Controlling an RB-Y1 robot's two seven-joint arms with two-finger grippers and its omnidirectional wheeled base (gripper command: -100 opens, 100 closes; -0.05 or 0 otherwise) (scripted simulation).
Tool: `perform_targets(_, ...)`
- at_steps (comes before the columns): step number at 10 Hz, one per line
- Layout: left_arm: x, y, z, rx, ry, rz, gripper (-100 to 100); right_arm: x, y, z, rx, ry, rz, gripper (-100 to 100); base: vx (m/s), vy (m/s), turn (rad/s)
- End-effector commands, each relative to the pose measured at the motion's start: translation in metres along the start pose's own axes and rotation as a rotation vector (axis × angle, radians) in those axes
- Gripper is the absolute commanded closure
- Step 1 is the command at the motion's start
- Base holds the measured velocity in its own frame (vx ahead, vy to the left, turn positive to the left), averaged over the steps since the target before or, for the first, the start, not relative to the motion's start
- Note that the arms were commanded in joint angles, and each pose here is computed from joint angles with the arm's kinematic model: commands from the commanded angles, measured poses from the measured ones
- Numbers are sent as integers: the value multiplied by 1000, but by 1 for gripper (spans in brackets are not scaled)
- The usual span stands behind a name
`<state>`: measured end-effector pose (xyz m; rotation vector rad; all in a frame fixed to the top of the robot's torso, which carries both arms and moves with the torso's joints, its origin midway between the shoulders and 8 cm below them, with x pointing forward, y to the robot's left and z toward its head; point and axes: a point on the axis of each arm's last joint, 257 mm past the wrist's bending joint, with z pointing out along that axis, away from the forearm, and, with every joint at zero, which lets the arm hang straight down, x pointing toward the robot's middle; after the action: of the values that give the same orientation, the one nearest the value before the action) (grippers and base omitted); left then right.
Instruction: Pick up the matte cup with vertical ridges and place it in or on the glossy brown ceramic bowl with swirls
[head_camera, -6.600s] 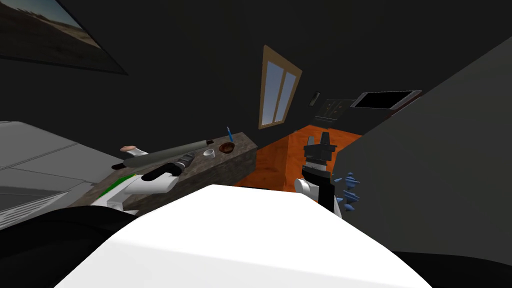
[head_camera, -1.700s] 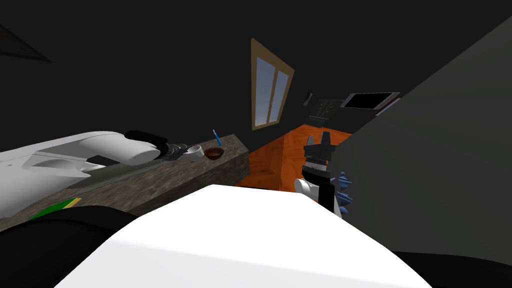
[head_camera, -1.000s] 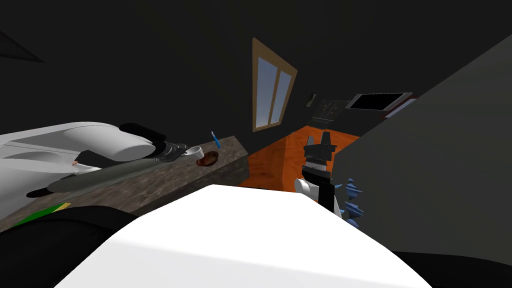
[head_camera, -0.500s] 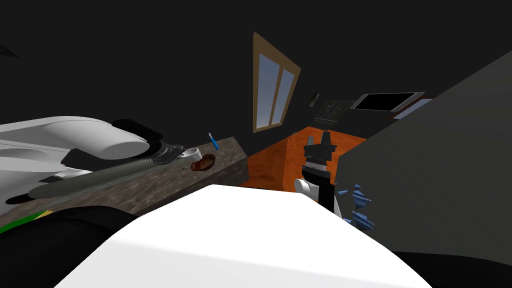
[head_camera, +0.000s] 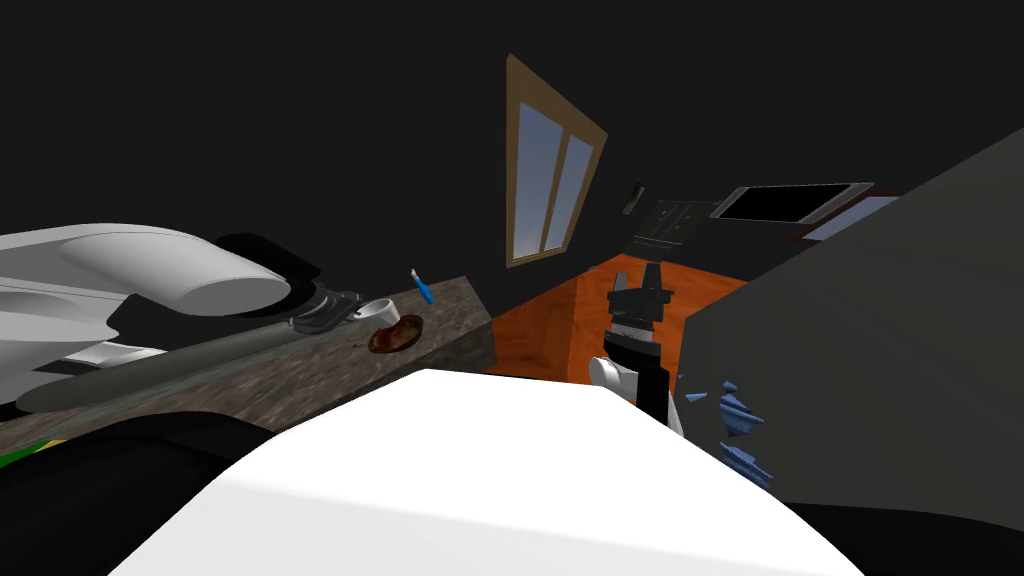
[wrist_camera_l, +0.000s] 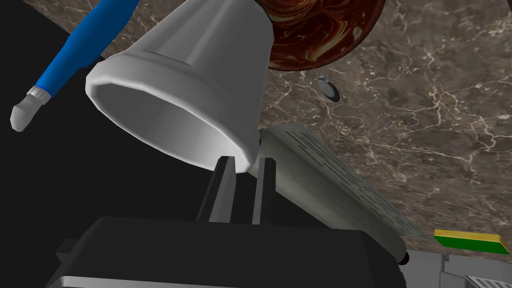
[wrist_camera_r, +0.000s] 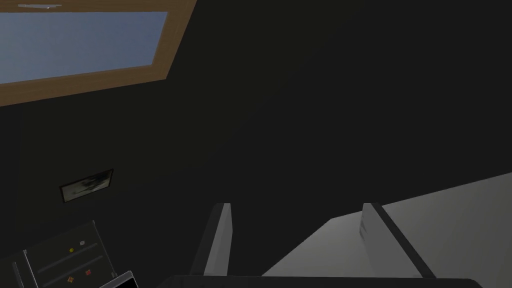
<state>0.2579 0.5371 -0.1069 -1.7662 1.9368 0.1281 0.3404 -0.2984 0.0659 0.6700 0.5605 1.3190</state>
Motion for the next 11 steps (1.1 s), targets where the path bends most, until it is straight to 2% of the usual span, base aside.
perform_targets(1,-1,7,-2,-27,3,-23,100,0,0,0,0,0,0,0,99,-8,28)
perform_targets(2,0,3,-1,-15,2,-12,100,0,0,0,0,0,0,0,44,-3,7)
perform_targets(3,0,4,-1,-19,2,-16,-100,0,0,0,0,0,0,0,8,-1,-2)
perform_targets(7,0,4,-1,-18,2,-15,-100,0,0,0,0,0,0,0,0,0,0)
perform_targets(8,0,4,-1,-18,2,-15,0,0,0,0,0,0,0,0,0,0,0)
perform_targets(9,1,-1,-13,-14,5,-12,-100,0,0,0,0,0,0,0,11,20,53)
perform_targets(11,2,-5,-25,-10,9,-8,-100,0,0,0,0,0,0,0,20,38,37)
